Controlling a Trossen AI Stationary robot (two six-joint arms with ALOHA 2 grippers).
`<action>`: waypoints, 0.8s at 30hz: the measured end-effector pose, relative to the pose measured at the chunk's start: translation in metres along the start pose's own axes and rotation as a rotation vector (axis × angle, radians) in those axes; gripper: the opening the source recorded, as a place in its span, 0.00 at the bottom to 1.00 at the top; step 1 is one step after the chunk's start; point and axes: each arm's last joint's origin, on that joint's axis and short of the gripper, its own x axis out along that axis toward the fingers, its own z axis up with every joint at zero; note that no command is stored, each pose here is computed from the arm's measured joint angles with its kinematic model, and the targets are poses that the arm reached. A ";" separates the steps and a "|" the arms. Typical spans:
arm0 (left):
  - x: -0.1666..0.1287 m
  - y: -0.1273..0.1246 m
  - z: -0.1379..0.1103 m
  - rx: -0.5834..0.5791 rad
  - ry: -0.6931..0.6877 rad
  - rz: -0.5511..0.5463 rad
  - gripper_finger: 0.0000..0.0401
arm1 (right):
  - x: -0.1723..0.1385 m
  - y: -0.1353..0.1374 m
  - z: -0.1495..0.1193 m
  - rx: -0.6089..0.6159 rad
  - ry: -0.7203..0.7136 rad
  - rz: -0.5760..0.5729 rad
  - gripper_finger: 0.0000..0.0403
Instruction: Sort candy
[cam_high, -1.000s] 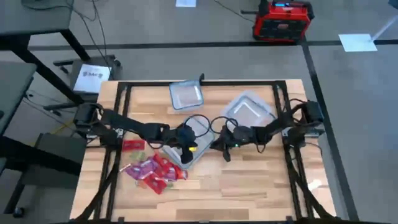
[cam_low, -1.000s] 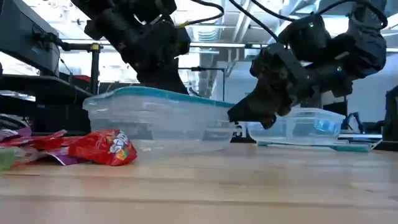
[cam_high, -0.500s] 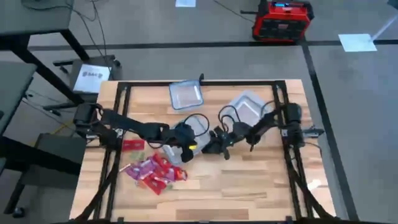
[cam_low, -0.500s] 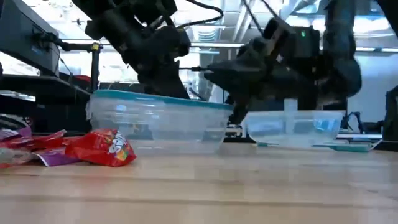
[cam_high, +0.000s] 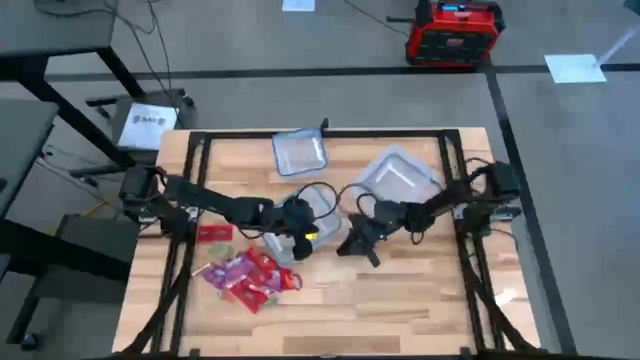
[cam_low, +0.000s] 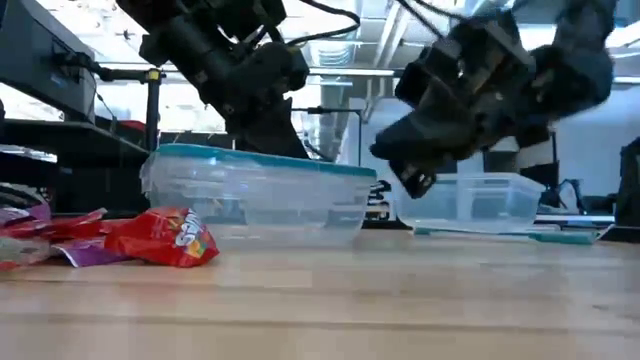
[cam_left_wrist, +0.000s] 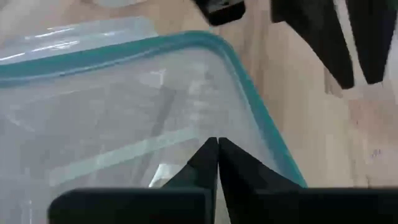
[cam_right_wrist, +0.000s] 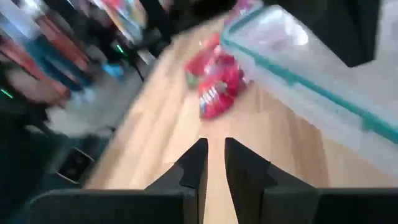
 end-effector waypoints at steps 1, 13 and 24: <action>0.000 0.000 0.000 0.000 0.000 0.000 0.00 | 0.000 0.003 0.000 -0.021 0.026 -0.034 0.10; 0.000 0.000 0.000 -0.001 -0.005 -0.004 0.00 | 0.005 0.005 -0.012 0.018 0.102 -0.161 0.15; -0.056 -0.016 0.032 -0.016 0.001 -0.039 0.00 | 0.008 -0.006 -0.017 0.046 0.084 -0.279 0.40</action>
